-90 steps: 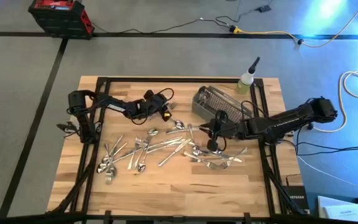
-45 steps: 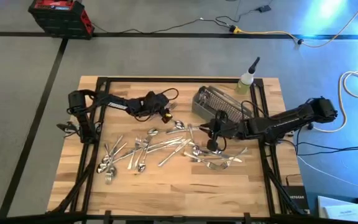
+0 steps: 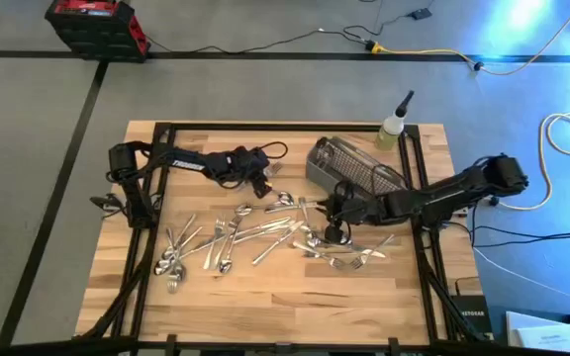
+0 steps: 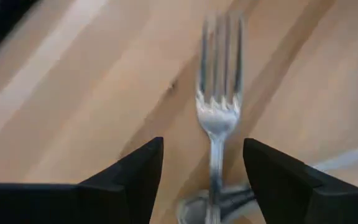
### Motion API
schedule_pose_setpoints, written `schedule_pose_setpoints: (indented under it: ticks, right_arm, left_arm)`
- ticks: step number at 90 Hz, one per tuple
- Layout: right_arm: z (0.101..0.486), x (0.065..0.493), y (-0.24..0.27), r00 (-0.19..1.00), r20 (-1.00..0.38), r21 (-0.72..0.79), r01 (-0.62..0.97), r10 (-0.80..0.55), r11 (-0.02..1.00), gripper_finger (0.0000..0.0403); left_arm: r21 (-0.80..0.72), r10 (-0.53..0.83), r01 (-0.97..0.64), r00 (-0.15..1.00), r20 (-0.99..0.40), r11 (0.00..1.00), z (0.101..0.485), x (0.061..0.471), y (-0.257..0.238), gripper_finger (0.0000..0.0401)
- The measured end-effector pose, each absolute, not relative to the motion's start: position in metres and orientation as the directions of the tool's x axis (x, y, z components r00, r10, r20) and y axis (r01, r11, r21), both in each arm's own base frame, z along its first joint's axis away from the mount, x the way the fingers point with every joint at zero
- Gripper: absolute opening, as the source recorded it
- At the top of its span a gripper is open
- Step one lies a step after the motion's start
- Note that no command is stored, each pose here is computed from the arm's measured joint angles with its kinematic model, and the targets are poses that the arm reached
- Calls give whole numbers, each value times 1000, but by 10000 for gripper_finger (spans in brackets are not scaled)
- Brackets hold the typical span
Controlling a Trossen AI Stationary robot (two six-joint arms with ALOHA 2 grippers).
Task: Sort silverware
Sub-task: Put the silver fork into the gray silverware organizer
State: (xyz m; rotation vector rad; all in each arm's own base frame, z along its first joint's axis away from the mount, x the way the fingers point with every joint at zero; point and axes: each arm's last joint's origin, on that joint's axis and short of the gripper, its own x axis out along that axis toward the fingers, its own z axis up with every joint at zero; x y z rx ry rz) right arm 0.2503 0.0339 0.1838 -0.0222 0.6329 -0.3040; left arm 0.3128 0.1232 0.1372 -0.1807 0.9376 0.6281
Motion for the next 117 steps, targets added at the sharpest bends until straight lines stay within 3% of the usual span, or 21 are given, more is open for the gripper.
schedule_pose_setpoints:
  ticks: [18,40,61,71,80,101,117]
  right_arm:
    - [180,257,35,777,-562,-109,270,-283,957,51]
    - [181,259,35,792,-543,-107,266,-281,958,51]
    - [182,259,36,797,-535,-103,267,-280,958,51]
    - [181,259,37,801,-545,-104,230,-249,968,51]
    - [182,259,38,806,-560,-120,150,-192,981,51]
    - [218,250,40,767,-603,-157,154,-218,975,51]
    - [250,236,55,837,-508,-126,163,-204,979,51]
  left_arm:
    - [127,416,-569,413,-810,812,136,307,133,197]
    - [85,362,-545,425,-830,834,128,306,140,118]
    - [98,353,-538,395,-848,837,111,310,141,88]
    - [104,354,-524,403,-844,845,113,310,141,51]
    - [96,363,-529,429,-828,843,123,311,141,11]
    - [61,387,-537,521,-761,842,159,314,135,4]
    - [29,381,-509,605,-699,861,187,316,116,2]
